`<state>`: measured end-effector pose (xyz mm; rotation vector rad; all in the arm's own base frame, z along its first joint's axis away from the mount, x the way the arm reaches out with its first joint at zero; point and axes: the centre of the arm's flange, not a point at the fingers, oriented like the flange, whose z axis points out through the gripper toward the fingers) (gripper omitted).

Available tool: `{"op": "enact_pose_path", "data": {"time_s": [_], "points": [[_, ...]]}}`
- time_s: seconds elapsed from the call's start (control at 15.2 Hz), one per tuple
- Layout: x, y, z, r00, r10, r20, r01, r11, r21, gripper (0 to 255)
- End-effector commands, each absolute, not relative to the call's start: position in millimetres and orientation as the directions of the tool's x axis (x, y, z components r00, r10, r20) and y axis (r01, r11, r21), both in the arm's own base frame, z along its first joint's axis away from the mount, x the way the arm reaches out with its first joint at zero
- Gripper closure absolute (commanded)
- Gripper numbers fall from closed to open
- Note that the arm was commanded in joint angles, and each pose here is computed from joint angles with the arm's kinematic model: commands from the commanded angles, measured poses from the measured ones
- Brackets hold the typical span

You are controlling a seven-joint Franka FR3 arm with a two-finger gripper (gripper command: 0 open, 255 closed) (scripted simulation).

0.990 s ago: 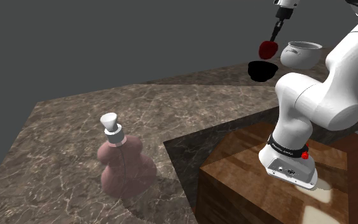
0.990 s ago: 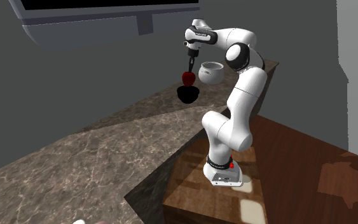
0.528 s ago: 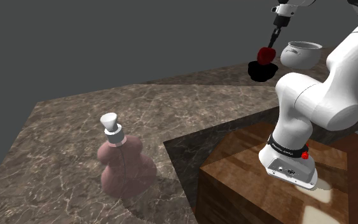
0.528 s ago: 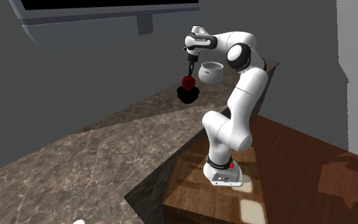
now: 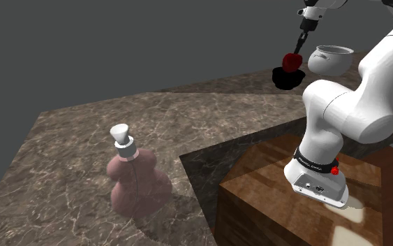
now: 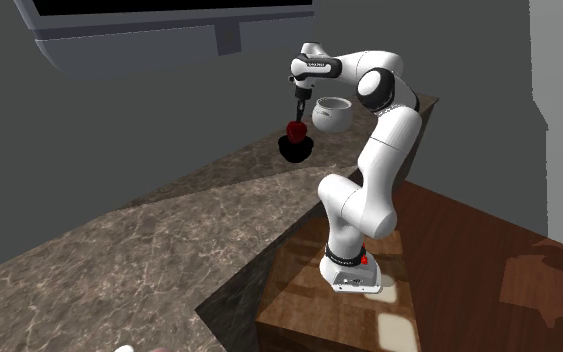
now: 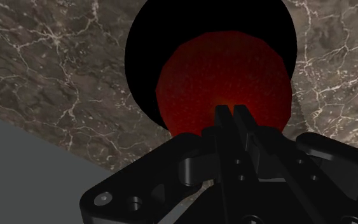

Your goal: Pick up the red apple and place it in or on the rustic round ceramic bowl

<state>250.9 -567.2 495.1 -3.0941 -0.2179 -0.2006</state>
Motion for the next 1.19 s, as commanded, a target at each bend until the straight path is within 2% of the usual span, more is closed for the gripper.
{"op": "enact_pose_path", "data": {"time_s": [0.0,0.33,0.59,1.12], "points": [[251,-567,495,0.982,0.137,0.131,0.142,-0.99,-0.024,0],[251,-567,495,0.982,0.137,0.131,0.142,-0.99,-0.024,0],[245,-569,545,0.982,0.137,0.131,0.142,-0.99,-0.024,0],[245,-569,545,0.982,0.137,0.131,0.142,-0.99,-0.024,0]]}}
